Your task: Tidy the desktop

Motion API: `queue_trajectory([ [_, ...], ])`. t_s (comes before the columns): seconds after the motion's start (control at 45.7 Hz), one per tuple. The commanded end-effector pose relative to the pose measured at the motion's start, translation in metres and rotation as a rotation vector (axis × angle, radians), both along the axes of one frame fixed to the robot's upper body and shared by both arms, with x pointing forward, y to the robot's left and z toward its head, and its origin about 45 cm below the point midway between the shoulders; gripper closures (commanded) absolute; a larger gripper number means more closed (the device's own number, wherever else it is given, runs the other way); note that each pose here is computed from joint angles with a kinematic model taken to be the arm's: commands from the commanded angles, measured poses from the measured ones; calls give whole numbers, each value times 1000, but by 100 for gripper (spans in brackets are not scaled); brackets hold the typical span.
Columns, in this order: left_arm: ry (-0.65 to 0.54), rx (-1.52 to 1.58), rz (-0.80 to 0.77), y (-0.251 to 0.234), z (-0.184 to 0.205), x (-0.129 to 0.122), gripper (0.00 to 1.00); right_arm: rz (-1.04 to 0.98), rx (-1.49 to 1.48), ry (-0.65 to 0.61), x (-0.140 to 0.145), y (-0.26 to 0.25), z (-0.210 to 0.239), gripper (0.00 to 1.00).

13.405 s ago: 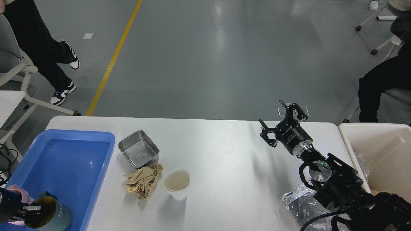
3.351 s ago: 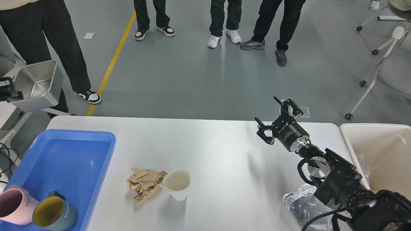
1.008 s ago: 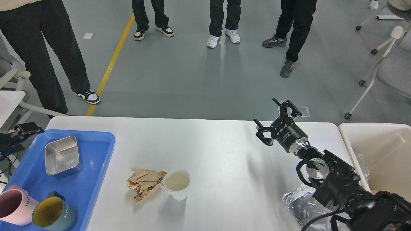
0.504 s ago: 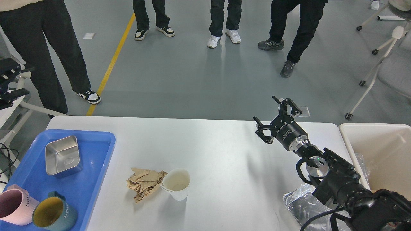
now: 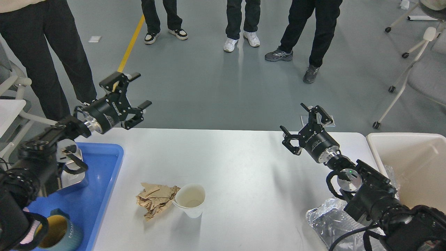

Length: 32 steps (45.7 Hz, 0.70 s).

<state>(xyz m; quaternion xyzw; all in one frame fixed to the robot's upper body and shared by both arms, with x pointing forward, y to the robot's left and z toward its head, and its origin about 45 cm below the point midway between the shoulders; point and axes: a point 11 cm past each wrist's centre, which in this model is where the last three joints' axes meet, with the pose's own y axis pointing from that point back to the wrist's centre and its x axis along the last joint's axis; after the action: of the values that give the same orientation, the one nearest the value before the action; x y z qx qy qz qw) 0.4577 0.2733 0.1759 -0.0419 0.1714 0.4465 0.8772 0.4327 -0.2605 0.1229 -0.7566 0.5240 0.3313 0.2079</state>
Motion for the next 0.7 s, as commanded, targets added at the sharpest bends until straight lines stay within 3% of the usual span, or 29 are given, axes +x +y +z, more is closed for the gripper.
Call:
queue_trajectory([
  [0.0, 66, -116, 34, -19, -20, -8, 4, -16, -15, 1, 0, -12, 1, 0],
  [0.219, 145, -298, 140, -11, -21, -6, 4, -34, -24, -1, 1, -22, 3, 0],
  [0.679, 220, -287, 195, 2, -46, -19, 4, -27, -31, -8, 2, -22, 5, 0],
])
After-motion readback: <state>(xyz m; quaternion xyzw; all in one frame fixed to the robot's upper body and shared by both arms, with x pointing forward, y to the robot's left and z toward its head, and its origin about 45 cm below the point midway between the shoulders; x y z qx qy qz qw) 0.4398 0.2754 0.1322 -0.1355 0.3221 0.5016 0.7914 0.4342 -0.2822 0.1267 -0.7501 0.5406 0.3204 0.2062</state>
